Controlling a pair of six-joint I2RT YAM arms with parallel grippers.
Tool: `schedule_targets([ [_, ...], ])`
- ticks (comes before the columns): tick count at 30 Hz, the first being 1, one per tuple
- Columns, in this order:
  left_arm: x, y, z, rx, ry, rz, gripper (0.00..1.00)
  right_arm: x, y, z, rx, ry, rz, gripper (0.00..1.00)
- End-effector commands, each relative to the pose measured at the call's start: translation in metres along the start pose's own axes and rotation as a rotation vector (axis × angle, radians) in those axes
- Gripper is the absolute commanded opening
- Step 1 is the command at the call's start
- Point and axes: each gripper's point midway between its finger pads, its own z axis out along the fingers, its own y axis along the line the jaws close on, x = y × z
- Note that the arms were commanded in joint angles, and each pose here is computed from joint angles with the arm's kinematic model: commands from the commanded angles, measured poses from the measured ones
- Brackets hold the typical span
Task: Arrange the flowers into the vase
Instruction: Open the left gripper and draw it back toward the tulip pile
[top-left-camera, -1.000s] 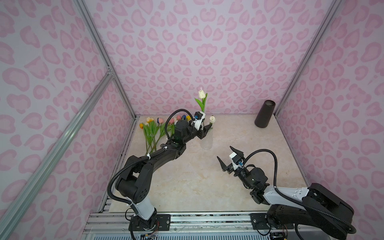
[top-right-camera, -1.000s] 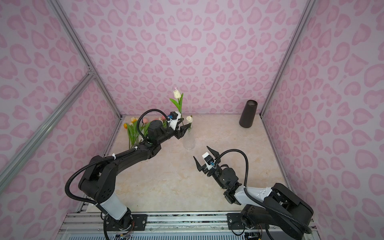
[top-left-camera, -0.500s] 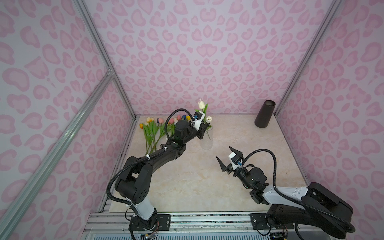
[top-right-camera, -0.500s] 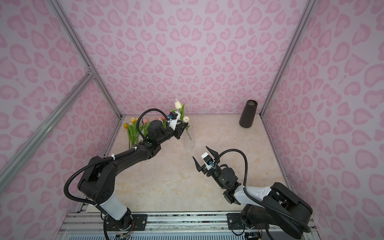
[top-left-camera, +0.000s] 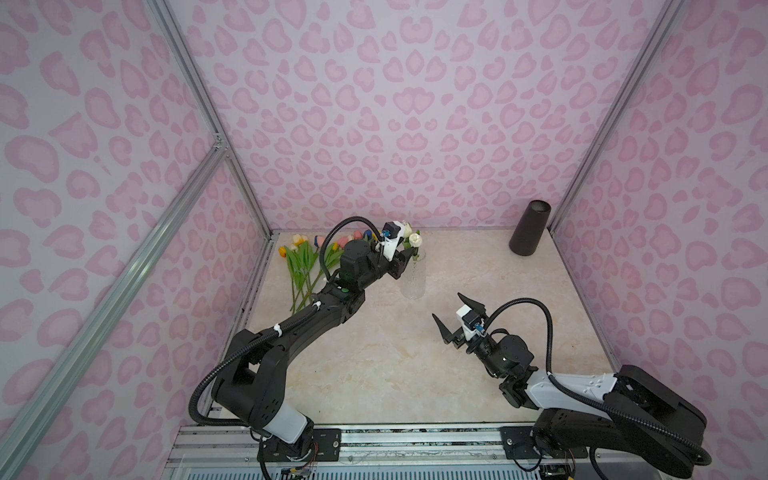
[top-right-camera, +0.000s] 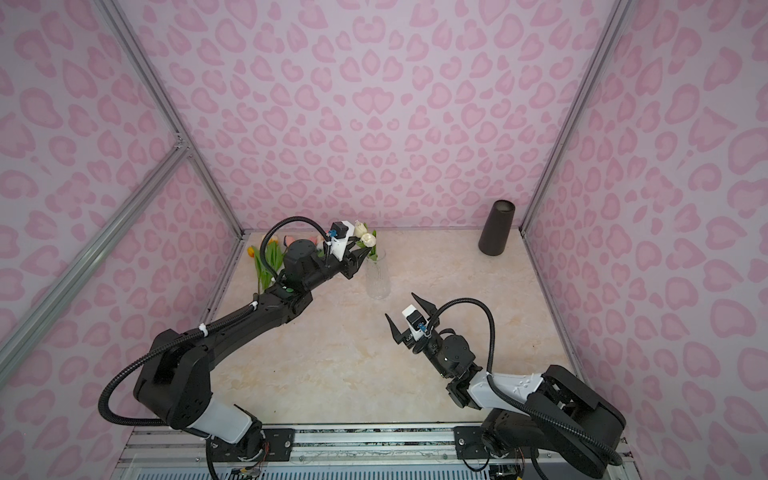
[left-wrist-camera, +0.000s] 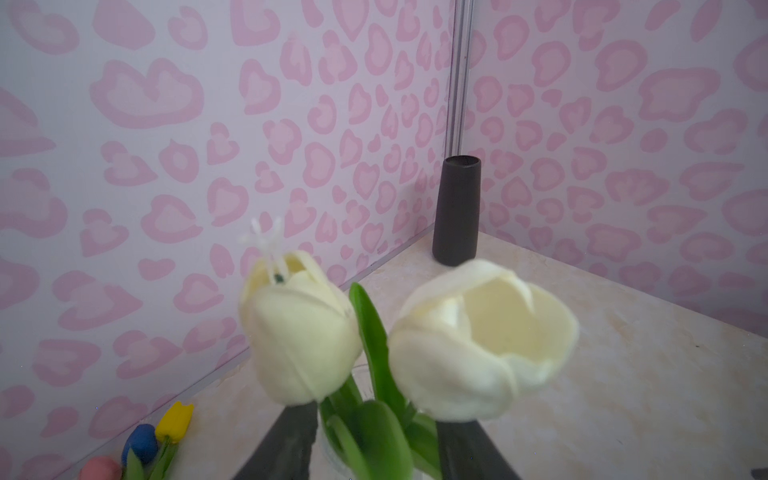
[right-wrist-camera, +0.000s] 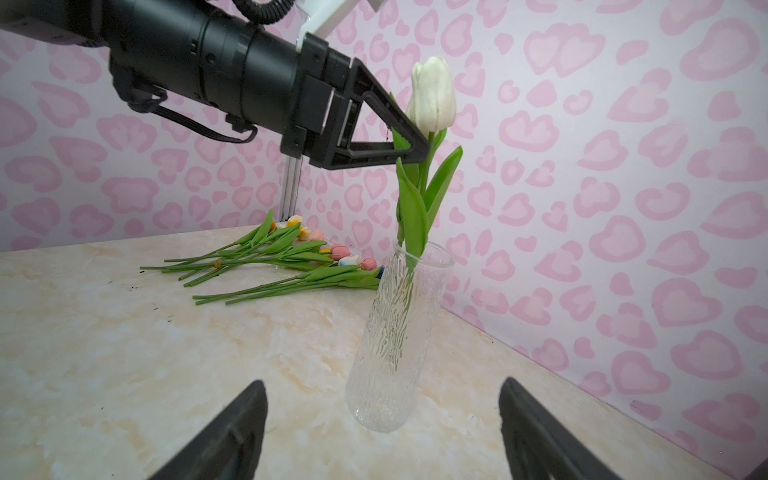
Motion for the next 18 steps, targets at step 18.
schedule_targets([
  [18,-0.001,0.012,0.025,0.056,0.111,0.027,0.66,0.000,0.000,0.003,0.005,-0.002,-0.004,0.86],
])
